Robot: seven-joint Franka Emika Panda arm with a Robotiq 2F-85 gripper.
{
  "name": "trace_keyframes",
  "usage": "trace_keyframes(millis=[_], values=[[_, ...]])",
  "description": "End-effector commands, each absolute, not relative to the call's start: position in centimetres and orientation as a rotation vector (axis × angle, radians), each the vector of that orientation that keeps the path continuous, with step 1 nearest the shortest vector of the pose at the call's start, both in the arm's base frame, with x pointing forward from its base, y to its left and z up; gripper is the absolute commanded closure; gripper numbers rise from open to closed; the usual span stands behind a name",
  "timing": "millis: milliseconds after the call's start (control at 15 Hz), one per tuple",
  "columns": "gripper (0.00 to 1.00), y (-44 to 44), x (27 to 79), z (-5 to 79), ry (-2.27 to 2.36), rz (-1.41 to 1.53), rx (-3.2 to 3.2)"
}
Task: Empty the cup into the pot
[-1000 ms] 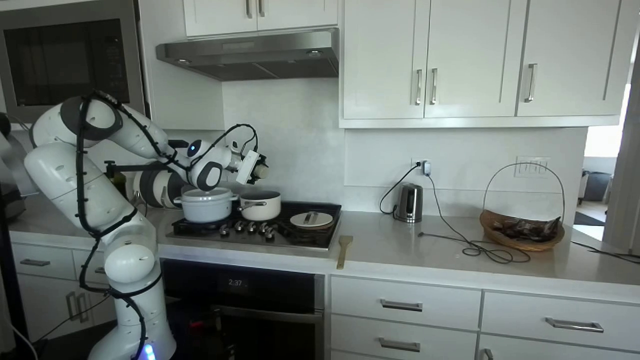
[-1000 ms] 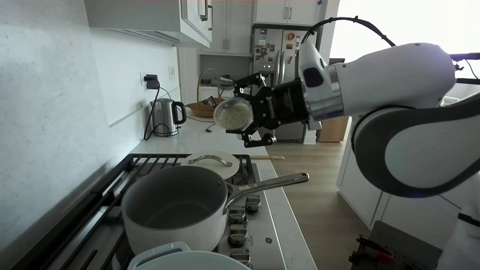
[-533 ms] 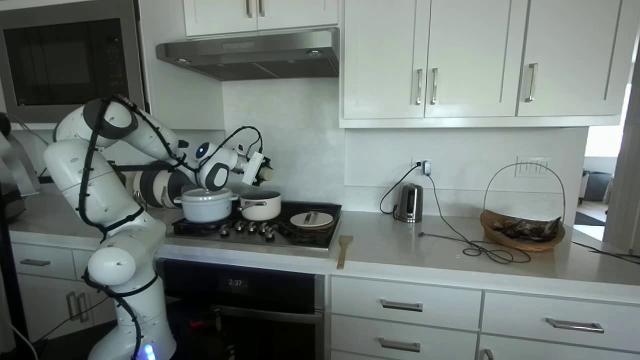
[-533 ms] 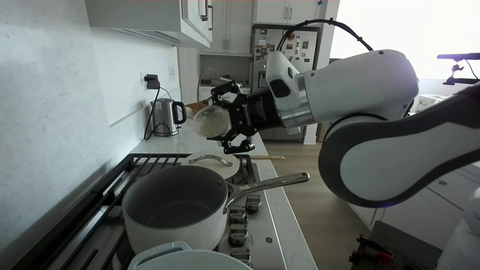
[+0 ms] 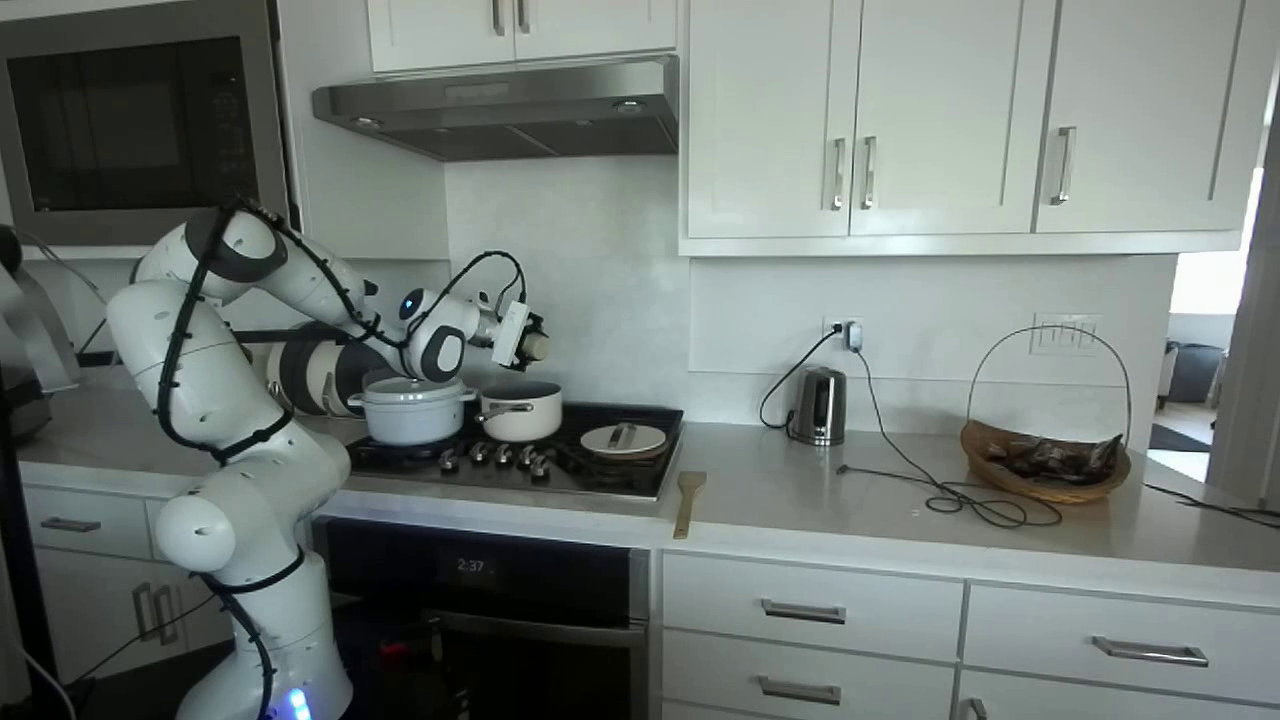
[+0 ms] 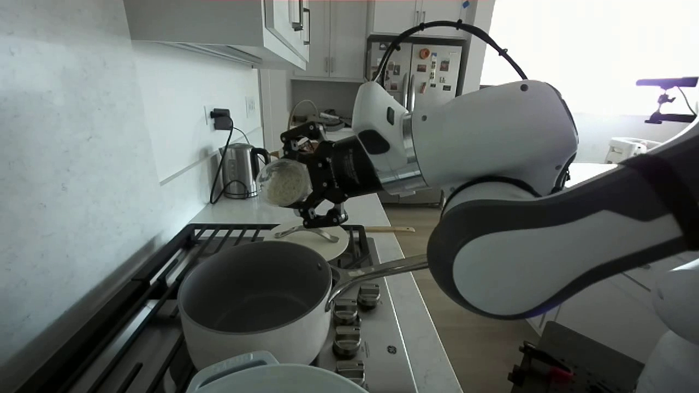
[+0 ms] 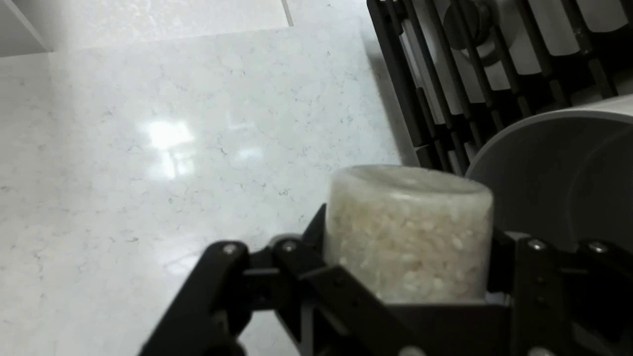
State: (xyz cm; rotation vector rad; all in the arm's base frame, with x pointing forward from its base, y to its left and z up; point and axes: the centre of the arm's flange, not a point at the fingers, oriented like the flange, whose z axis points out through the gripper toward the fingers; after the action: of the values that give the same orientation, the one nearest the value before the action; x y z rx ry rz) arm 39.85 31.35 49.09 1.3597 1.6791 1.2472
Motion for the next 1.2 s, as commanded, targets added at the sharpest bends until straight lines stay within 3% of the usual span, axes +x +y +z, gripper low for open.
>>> trace_keyframes(millis=[0, 1133], values=[[0.68, 31.7, 41.4, 46.2, 1.623, 1.261, 1.255], [0.68, 31.3, 41.8, 44.8, 1.556, 1.108, 1.091]])
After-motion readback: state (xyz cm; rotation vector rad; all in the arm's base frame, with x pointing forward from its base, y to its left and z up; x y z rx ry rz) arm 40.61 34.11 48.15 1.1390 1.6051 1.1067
